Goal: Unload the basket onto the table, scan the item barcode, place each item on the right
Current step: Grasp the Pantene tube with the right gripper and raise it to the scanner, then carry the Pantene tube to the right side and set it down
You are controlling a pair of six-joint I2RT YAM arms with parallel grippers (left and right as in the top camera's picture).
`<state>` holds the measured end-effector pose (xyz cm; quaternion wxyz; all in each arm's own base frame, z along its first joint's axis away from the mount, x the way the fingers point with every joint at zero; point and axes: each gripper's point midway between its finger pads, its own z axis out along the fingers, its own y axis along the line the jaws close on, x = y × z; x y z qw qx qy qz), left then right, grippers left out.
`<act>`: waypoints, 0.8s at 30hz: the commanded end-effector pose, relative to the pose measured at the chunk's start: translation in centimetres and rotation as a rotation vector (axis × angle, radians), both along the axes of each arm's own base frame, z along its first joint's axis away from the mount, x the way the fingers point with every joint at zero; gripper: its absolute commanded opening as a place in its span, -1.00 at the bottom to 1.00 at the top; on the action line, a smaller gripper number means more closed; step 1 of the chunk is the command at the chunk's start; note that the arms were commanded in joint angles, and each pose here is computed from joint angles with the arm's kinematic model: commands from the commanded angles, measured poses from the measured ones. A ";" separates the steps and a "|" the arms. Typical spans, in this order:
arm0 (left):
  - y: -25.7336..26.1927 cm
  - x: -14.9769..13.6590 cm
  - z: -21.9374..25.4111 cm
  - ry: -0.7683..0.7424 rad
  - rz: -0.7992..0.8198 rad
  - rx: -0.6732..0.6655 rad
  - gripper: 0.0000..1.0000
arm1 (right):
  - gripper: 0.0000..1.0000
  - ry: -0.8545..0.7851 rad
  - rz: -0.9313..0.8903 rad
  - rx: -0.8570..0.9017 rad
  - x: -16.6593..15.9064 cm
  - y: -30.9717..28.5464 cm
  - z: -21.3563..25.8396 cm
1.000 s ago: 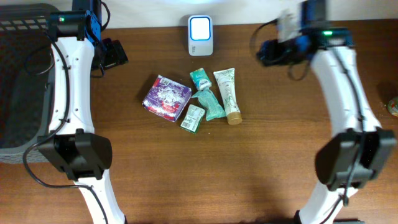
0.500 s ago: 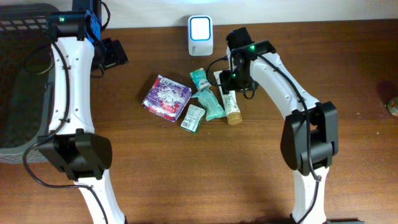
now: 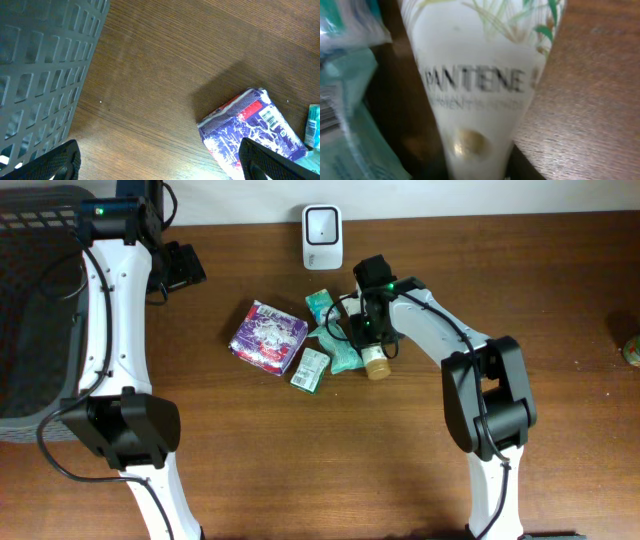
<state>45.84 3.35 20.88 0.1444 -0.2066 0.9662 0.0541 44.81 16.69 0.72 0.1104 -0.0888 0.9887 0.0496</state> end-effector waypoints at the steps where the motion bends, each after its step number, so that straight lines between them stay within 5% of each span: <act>1: 0.2 0.0 -0.7 0.018 0.015 -0.003 0.98 | -0.92 -0.032 -0.001 -0.009 0.9 0.5 0.8; 5: 0.2 0.0 -0.7 0.018 0.015 -0.003 0.98 | -0.92 -0.175 -0.026 -0.036 4.9 0.5 7.4; 12: 0.2 0.0 -0.7 0.018 0.015 -0.003 0.98 | -0.92 -0.544 -0.011 0.169 12.3 4.5 17.7; 24: 0.2 0.0 -0.7 0.018 0.015 -0.003 0.98 | -0.92 -0.716 0.091 0.347 16.6 11.0 15.3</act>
